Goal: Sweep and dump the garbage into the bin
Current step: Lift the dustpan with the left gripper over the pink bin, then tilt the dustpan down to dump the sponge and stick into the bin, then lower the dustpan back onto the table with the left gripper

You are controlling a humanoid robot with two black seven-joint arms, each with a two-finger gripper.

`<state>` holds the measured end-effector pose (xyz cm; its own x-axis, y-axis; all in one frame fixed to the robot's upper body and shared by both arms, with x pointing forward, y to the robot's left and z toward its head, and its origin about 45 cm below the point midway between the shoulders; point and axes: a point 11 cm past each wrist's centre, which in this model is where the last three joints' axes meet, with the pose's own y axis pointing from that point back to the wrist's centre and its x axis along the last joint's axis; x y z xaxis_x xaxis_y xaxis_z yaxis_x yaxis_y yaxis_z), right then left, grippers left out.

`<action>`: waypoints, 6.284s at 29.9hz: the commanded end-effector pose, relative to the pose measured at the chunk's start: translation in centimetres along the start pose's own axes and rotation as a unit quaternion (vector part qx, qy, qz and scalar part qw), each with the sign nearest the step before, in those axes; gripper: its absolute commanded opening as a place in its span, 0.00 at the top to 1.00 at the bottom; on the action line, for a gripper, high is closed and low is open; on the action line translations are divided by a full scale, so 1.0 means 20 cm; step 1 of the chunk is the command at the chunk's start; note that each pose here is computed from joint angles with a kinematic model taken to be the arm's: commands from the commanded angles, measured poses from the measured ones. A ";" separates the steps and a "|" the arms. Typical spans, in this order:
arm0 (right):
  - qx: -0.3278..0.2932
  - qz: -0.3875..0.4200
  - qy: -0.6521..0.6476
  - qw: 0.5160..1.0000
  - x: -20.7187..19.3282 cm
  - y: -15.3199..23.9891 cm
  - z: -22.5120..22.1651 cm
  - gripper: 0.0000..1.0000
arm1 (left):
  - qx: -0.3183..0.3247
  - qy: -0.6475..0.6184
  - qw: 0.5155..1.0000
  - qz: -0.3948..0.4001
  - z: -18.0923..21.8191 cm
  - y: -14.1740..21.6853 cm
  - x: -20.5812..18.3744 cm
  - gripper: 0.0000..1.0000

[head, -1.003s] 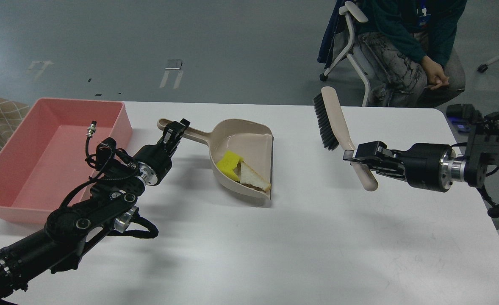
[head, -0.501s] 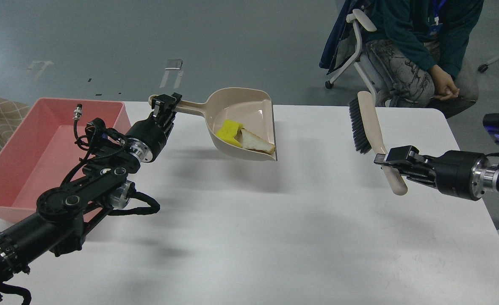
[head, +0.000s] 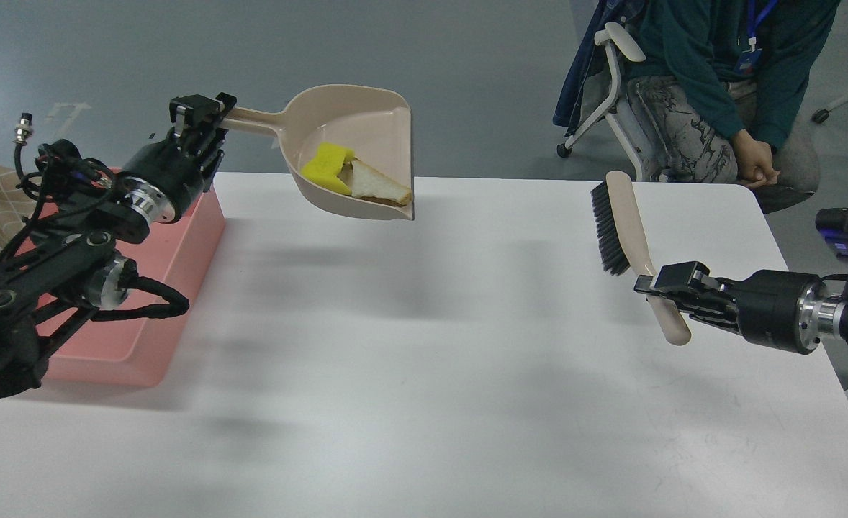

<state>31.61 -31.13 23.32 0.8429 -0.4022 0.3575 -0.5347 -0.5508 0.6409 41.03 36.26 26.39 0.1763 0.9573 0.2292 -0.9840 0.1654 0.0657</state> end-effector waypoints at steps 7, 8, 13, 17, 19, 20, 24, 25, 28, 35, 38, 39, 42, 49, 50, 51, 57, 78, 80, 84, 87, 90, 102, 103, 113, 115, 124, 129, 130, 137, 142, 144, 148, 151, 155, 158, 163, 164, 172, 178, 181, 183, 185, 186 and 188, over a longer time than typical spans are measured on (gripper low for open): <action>-0.001 -0.005 -0.003 1.000 -0.02 -0.01 0.01 1.00 | 0.027 -0.018 0.999 0.010 0.04 0.19 0.36 1.00; -0.001 -0.005 -0.003 1.000 -0.02 -0.01 0.01 1.00 | 0.027 -0.018 0.999 0.010 0.04 0.20 0.36 1.00; -0.001 -0.008 -0.004 1.000 -0.03 -0.01 0.01 1.00 | 0.044 0.014 0.999 0.025 0.03 0.34 0.54 1.00; -0.001 -0.009 -0.005 1.000 -0.03 -0.01 0.02 1.00 | 0.046 0.014 0.999 0.023 0.02 0.40 0.61 1.00; -0.001 -0.009 -0.005 1.000 -0.03 -0.01 0.02 1.00 | 0.049 0.023 0.998 0.035 0.01 0.44 0.66 1.00; -0.001 -0.011 -0.006 1.000 -0.04 -0.02 0.01 1.00 | 0.050 0.035 0.997 0.046 0.00 0.45 0.69 1.00; 0.000 -0.012 -0.005 1.000 -0.04 -0.02 0.01 1.00 | 0.053 0.052 0.995 0.072 -0.02 0.51 0.81 1.00; 0.000 -0.013 -0.006 1.000 -0.04 -0.02 0.01 1.00 | 0.052 0.053 0.994 0.076 -0.02 0.52 0.83 1.00; 0.000 -0.013 -0.006 1.000 -0.04 -0.02 0.01 1.00 | 0.058 0.052 0.993 0.092 -0.05 0.56 0.92 1.00; 0.000 -0.012 -0.007 1.000 -0.04 -0.02 0.02 1.00 | 0.060 0.038 0.990 0.120 -0.06 0.71 1.15 1.00; 0.002 -0.015 -0.006 1.000 -0.05 -0.03 0.01 1.00 | 0.057 0.030 0.991 0.117 -0.05 0.73 1.17 1.00; 0.002 -0.015 -0.006 1.000 -0.05 -0.03 0.01 1.00 | 0.054 0.028 0.991 0.117 -0.05 0.73 1.17 1.00; 0.006 -0.018 -0.006 1.000 -0.06 -0.05 0.00 1.00 | 0.044 0.012 0.993 0.106 -0.02 0.74 1.17 1.00; 0.007 -0.018 -0.006 1.000 -0.06 -0.05 0.00 1.00 | 0.054 -0.048 0.994 0.079 -0.01 0.73 1.16 1.00; 0.008 -0.017 -0.005 1.000 -0.05 -0.05 -0.01 1.00 | 0.058 -0.059 0.994 0.077 -0.01 0.73 1.16 1.00; 0.008 -0.017 -0.005 1.000 -0.05 -0.05 -0.01 1.00 | 0.060 -0.063 0.993 0.079 -0.01 0.73 1.17 1.00; 0.010 -0.016 -0.006 1.000 -0.05 -0.05 -0.02 1.00 | 0.087 -0.093 0.987 0.093 -0.04 0.79 1.24 1.00; 0.010 -0.016 -0.006 1.000 -0.05 -0.05 -0.02 1.00 | 0.153 -0.238 0.957 0.072 -0.06 0.81 1.28 1.00; 0.010 -0.016 -0.006 1.000 -0.05 -0.05 -0.02 1.00 | 0.160 -0.256 0.951 0.071 -0.07 0.82 1.29 1.00; 0.010 -0.016 -0.006 1.000 -0.05 -0.05 -0.02 1.00 | 0.170 -0.297 0.937 0.072 -0.07 0.82 1.30 1.00; 0.010 -0.016 -0.006 1.000 -0.05 -0.05 -0.01 1.00 | 0.168 -0.319 0.930 0.074 -0.07 0.81 1.29 1.00; 0.010 -0.016 -0.006 1.000 -0.05 -0.05 -0.01 1.00 | 0.165 -0.321 0.930 0.076 -0.06 0.80 1.29 1.00; 0.010 -0.016 -0.006 1.000 -0.05 -0.05 -0.01 1.00 | 0.157 -0.319 0.931 0.081 -0.03 0.79 1.30 1.00; 0.010 -0.016 -0.006 1.000 -0.05 -0.05 -0.01 1.00 | 0.153 -0.318 0.932 0.085 -0.02 0.78 1.31 1.00; 0.011 -0.018 -0.006 1.000 -0.06 -0.05 -0.02 1.00 | 0.089 -0.215 0.968 0.089 0.19 0.71 1.36 1.00; 0.010 -0.019 -0.007 1.000 -0.06 -0.05 -0.01 1.00 | 0.071 -0.166 0.979 0.097 0.21 0.74 1.38 1.00; 0.010 -0.020 -0.008 1.000 -0.07 -0.05 -0.01 1.00 | -0.007 -0.069 0.989 0.130 0.26 0.69 1.38 1.00; 0.010 -0.021 -0.009 1.000 -0.07 -0.05 -0.01 1.00 | -0.019 -0.014 0.996 0.088 0.10 0.49 1.17 1.00; 0.009 -0.020 -0.009 1.000 -0.07 -0.05 -0.01 1.00 | -0.021 -0.009 0.996 0.082 0.08 0.47 1.14 1.00; 0.009 -0.021 -0.010 1.000 -0.07 -0.05 0.00 1.00 | -0.053 0.029 0.997 0.057 0.04 0.19 0.87 1.00; 0.008 -0.020 -0.011 1.000 -0.07 -0.05 0.00 1.00 | -0.046 0.047 0.997 0.042 -0.01 0.07 0.70 1.00; 0.008 -0.020 -0.011 1.000 -0.07 -0.05 0.00 1.00 | -0.046 0.049 0.997 0.033 -0.03 0.02 0.62 1.00; 0.008 -0.021 -0.011 1.000 -0.07 -0.05 0.00 1.00 | -0.036 0.033 0.999 -0.002 -0.07 -0.07 0.38 1.00; 0.007 -0.021 -0.011 1.000 -0.07 -0.04 0.01 1.00 | -0.027 0.027 0.999 -0.014 -0.11 -0.09 0.26 1.00; 0.006 -0.023 -0.013 1.000 -0.08 -0.05 0.01 1.00 | -0.016 0.014 0.999 -0.029 -0.17 -0.11 0.09 1.00; 0.006 -0.022 -0.013 1.000 -0.08 -0.05 0.01 1.00 | -0.011 0.005 0.999 -0.037 -0.19 -0.12 0.00 1.00; 0.006 -0.022 -0.013 1.000 -0.08 -0.05 0.01 1.00 | 0.000 -0.053 0.996 -0.066 -0.27 -0.12 -0.20 1.00; 0.006 -0.022 -0.013 1.000 -0.08 -0.04 0.01 1.00 | 0.001 -0.062 0.995 -0.072 -0.29 -0.12 -0.23 1.00; 0.006 -0.021 -0.013 1.000 -0.08 -0.04 0.01 1.00 | -0.003 -0.098 0.991 -0.090 -0.34 -0.07 -0.37 1.00; 0.006 -0.021 -0.013 1.000 -0.08 -0.04 0.01 1.00 | 0.004 -0.106 0.990 -0.096 -0.38 -0.05 -0.44 1.00; 0.006 -0.022 -0.013 1.000 -0.08 -0.04 0.01 1.00 | 0.002 -0.103 0.990 -0.100 -0.39 -0.06 -0.50 1.00; 0.006 -0.022 -0.013 1.000 -0.08 -0.04 0.01 1.00 | 0.000 -0.097 0.990 -0.105 -0.39 -0.06 -0.55 1.00; 0.005 -0.021 -0.013 1.000 -0.08 -0.04 0.02 1.00 | -0.001 -0.094 0.990 -0.108 -0.39 -0.07 -0.57 1.00; 0.005 -0.021 -0.013 1.000 -0.08 -0.04 0.02 1.00 | -0.002 -0.092 0.990 -0.110 -0.39 -0.07 -0.58 1.00; 0.004 -0.020 -0.013 1.000 -0.08 -0.04 0.02 1.00 | -0.003 -0.091 0.990 -0.109 -0.39 -0.07 -0.60 1.00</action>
<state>30.71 -30.25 22.01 0.8623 -0.3981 0.3131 -0.5005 -0.5749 0.6473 40.08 26.90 16.00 0.3844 0.8390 0.3852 -0.9227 0.3627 0.1308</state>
